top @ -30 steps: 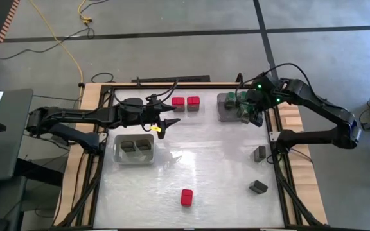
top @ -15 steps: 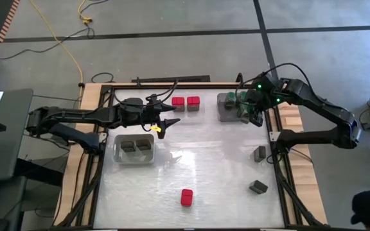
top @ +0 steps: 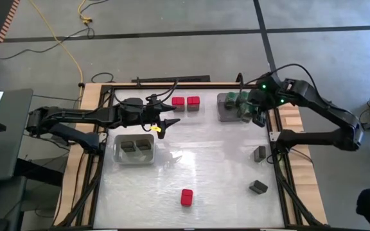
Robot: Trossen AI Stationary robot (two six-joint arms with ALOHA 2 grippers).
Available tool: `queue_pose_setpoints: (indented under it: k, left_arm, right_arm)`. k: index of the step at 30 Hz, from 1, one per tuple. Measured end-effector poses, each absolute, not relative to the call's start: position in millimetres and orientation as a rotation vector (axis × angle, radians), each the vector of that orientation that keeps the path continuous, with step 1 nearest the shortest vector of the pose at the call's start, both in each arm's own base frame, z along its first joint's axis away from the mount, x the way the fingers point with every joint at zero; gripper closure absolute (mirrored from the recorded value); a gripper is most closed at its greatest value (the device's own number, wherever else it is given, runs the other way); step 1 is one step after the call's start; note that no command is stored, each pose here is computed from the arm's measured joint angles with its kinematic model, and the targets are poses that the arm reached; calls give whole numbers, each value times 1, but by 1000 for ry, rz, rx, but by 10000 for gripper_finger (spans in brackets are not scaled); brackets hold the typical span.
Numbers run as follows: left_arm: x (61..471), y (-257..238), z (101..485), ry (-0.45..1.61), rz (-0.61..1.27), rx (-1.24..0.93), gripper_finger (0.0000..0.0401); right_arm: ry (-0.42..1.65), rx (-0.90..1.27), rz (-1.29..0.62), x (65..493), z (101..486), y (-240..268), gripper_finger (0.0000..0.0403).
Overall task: Sort spices by type
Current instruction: Put the green seasoning bottle into the black bin
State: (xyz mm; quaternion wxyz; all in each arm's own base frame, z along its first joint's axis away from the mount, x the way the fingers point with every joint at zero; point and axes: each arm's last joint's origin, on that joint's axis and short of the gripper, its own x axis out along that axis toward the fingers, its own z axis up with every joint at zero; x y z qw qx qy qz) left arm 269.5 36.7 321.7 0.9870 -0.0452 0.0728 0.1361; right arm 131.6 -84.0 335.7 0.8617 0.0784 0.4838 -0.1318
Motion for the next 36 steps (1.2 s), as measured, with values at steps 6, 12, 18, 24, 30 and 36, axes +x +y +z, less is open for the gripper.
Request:
queue_pose_setpoints:
  k: [6, 12, 18, 24, 30, 36]
  left_arm:
    - [270, 37, 322, 154, 269, -35, 146]
    - [269, 37, 322, 156, 269, -38, 146]
    - [269, 37, 321, 156, 270, -43, 146]
    - [269, 37, 321, 157, 270, -43, 146]
    - [269, 37, 320, 166, 270, -42, 146]
    - [269, 37, 320, 169, 269, -34, 146]
  right_arm:
    - [995, 137, -281, 123, 340, -81, 178]
    - [1001, 106, -297, 120, 339, -88, 178]
    - [987, 51, -301, 134, 335, -106, 178]
    - [1068, 22, -235, 154, 319, -123, 178]
    - [1103, -24, -182, 174, 303, -139, 178]
    - [1116, -38, -136, 185, 290, -151, 178]
